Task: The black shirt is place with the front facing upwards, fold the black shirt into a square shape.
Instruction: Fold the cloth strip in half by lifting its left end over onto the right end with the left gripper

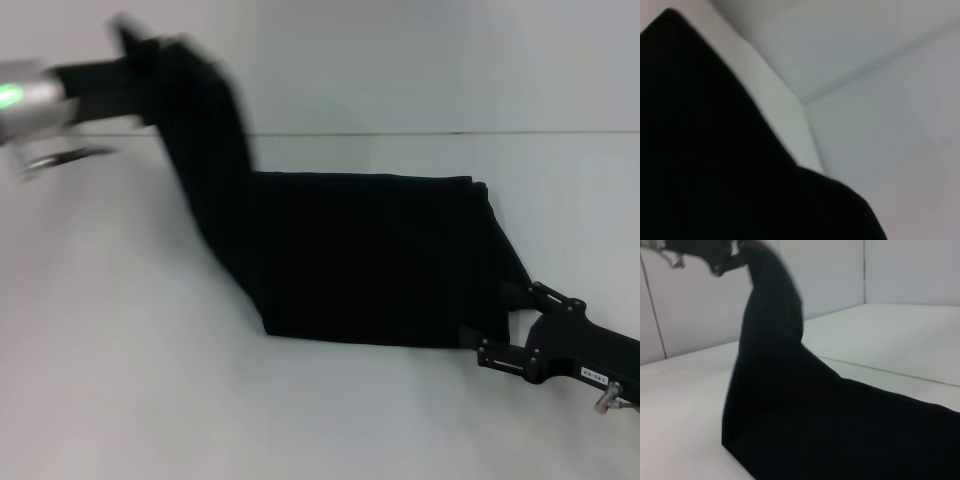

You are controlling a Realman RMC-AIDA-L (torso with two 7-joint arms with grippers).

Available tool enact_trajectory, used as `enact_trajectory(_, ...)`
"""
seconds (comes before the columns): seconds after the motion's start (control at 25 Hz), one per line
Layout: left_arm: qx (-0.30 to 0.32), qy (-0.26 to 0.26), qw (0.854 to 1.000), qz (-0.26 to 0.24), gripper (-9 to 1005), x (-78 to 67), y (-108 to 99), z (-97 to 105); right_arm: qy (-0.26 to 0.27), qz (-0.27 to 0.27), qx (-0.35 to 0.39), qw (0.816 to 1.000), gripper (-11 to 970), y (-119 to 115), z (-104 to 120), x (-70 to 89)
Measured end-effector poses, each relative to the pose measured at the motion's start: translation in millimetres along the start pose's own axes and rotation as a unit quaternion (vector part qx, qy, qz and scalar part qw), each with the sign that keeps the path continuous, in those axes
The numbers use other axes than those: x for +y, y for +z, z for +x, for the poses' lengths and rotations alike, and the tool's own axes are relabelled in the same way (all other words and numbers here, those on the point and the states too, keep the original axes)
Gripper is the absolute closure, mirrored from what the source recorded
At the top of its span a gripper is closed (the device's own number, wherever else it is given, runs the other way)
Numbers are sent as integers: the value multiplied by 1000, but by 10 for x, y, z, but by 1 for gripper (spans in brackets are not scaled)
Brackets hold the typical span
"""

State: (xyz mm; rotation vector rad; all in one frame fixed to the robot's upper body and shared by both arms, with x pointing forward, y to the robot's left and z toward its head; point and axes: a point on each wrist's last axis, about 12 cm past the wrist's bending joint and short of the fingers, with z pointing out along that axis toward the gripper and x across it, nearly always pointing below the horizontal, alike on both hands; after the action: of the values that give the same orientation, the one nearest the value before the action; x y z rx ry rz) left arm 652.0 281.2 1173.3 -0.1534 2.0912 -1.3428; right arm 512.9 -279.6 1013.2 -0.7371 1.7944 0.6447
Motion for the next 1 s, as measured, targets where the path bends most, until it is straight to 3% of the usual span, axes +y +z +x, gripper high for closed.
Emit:
enact_trajectory(0.2, 78, 60, 994, 46, 949, -522, 777, 269, 10, 12, -1, 1000, 19, -61, 48, -1)
enact_trajectory(0.32, 119, 76, 988, 54, 949, -642, 1119, 630, 14, 14, -2, 1000, 19, -69, 63, 8)
enact_trajectory(0.44, 144, 71, 985, 57, 949, -567, 1309, 974, 18, 12, 0, 1000, 19, -49, 64, 16)
enact_trajectory(0.56, 155, 39, 986, 48, 950, -321, 1342, 1342, 19, 8, 1, 1000, 19, -23, 51, 19)
enact_trajectory(0.84, 126, -6, 991, 39, 949, 6, 1109, 1517, 14, 2, -4, 1000, 19, 114, -49, -5)
enact_trajectory(1.0, 128, 4, 991, 46, 950, -24, 1135, 1535, 18, 1, -5, 1000, 19, 124, -50, 2)
